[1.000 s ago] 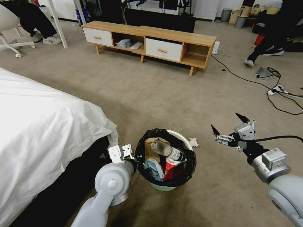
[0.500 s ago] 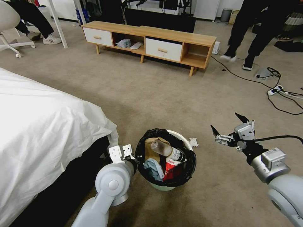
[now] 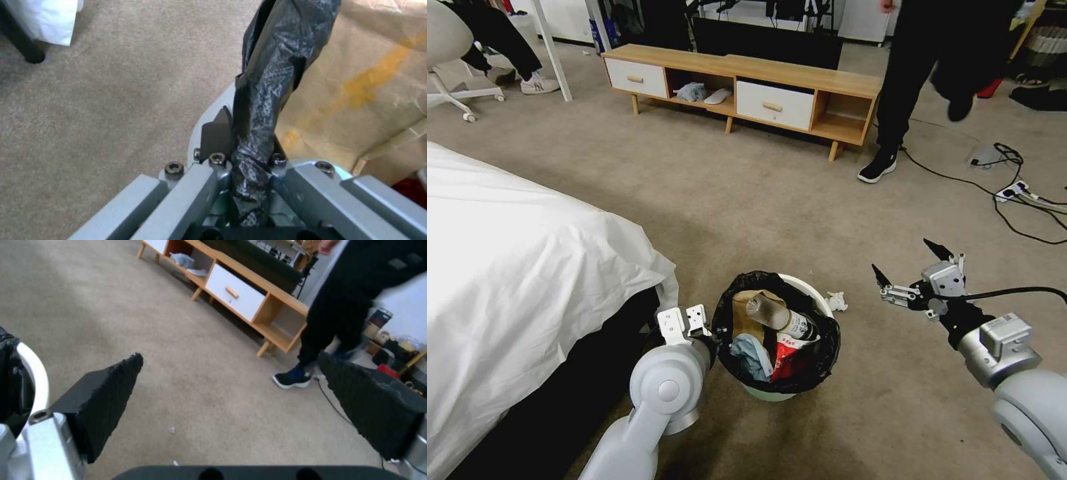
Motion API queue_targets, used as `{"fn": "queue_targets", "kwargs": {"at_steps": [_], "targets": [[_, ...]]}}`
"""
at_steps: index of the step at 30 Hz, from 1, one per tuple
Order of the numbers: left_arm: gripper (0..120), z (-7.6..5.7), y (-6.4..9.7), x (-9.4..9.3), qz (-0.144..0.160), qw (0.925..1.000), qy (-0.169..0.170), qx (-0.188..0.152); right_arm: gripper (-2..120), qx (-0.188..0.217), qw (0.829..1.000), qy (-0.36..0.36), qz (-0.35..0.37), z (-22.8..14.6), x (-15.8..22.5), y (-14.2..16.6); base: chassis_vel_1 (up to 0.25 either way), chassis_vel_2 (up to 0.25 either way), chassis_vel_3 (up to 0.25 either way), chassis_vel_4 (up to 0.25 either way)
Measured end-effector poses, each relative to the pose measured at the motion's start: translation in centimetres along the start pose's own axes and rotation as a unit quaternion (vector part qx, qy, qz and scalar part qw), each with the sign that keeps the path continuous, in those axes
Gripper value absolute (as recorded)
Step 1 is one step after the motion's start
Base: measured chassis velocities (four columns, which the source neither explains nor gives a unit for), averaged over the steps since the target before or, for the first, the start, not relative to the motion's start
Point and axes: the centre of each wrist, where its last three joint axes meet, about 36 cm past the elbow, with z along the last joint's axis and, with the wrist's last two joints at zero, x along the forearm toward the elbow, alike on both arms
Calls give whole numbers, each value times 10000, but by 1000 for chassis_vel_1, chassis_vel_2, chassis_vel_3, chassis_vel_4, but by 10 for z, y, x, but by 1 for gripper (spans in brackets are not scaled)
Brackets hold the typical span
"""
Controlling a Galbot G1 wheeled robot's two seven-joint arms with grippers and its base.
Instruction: Pick up the trash bin, then pick up the garbage from the floor and place it into the trash bin.
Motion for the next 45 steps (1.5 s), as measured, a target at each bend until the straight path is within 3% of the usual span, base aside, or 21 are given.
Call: {"fn": "queue_targets", "kwargs": {"at_steps": [45], "targets": [[1, 0, -2, -2, 28, 10000, -28, 19, 100, -93, 9999, 29, 25, 2, 2, 3, 7, 9, 12, 9]]}}
